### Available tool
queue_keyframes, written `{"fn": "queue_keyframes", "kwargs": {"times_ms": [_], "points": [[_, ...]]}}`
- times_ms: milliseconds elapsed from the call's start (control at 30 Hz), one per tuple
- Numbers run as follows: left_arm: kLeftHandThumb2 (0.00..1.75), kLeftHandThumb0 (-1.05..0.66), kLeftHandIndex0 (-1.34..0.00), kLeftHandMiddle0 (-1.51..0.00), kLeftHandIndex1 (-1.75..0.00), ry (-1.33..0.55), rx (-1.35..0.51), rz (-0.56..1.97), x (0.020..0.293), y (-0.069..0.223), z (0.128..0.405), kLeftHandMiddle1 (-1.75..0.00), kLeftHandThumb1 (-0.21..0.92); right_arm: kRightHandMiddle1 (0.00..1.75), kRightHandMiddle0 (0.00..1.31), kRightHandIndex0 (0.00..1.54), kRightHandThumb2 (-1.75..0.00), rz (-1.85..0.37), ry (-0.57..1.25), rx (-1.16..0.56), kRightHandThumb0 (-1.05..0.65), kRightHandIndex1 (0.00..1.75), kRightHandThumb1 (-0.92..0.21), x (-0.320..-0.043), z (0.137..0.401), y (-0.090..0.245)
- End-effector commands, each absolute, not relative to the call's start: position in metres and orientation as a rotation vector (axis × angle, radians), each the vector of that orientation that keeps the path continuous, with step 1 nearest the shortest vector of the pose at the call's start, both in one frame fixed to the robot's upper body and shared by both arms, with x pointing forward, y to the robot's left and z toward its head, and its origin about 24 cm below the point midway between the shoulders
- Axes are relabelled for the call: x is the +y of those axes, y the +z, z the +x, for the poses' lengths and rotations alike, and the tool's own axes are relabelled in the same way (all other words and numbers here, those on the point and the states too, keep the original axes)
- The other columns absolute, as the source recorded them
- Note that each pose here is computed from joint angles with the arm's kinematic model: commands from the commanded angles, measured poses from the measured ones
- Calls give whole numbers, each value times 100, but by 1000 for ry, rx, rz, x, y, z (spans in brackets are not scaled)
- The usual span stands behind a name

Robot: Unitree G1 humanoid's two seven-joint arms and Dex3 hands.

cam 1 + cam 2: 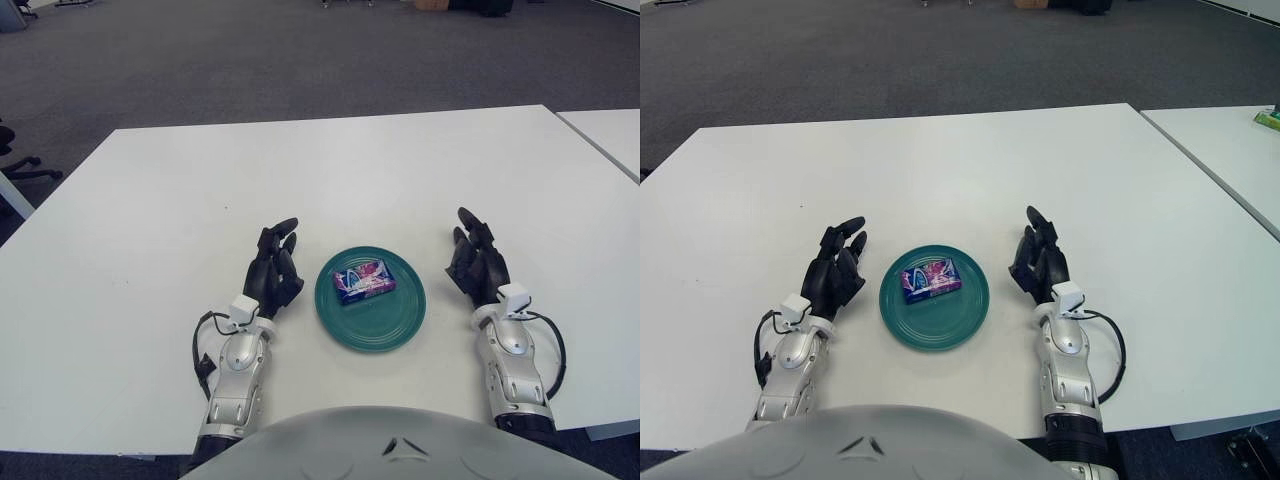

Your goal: Put the gum into the plate.

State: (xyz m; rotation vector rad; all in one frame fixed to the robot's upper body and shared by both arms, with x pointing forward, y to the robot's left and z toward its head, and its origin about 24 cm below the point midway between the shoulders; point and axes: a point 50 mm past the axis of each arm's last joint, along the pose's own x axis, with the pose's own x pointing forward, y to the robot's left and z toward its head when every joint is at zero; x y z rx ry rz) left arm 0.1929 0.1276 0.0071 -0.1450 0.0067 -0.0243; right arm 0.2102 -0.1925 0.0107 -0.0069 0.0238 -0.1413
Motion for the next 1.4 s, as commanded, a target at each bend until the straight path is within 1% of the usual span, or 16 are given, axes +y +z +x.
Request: {"fn": "queue_keyframes", "kwargs": {"times_ms": [0,233,400,767,1367], "points": [[102,-97,-19,-44,-101,-20,16,-150,132,5,194,-11,92,46,0,19,-94,5,-160,88,-91,2,-92,-191,205,2],[101,-96,-19,-45,-101,-10,30,-156,134,1,194,-11,92,56,0,28,-92,5,-185,153,-89,5,-92,-192,196,-10],[102,-96,-18,-45,-101,-5,39,-155,135,-1,195,-11,92,59,0,32,-92,-8,-194,184,-86,6,-92,-190,193,-15],[100,-95,-15,-48,-100,0,63,-181,134,-5,195,-13,92,59,0,36,-92,-25,-184,213,-78,6,-92,-185,190,-19],[97,-95,-11,-48,-100,12,53,-190,132,-6,195,-15,92,58,0,38,-92,-1,-182,239,-73,5,-92,-182,189,-20]]}}
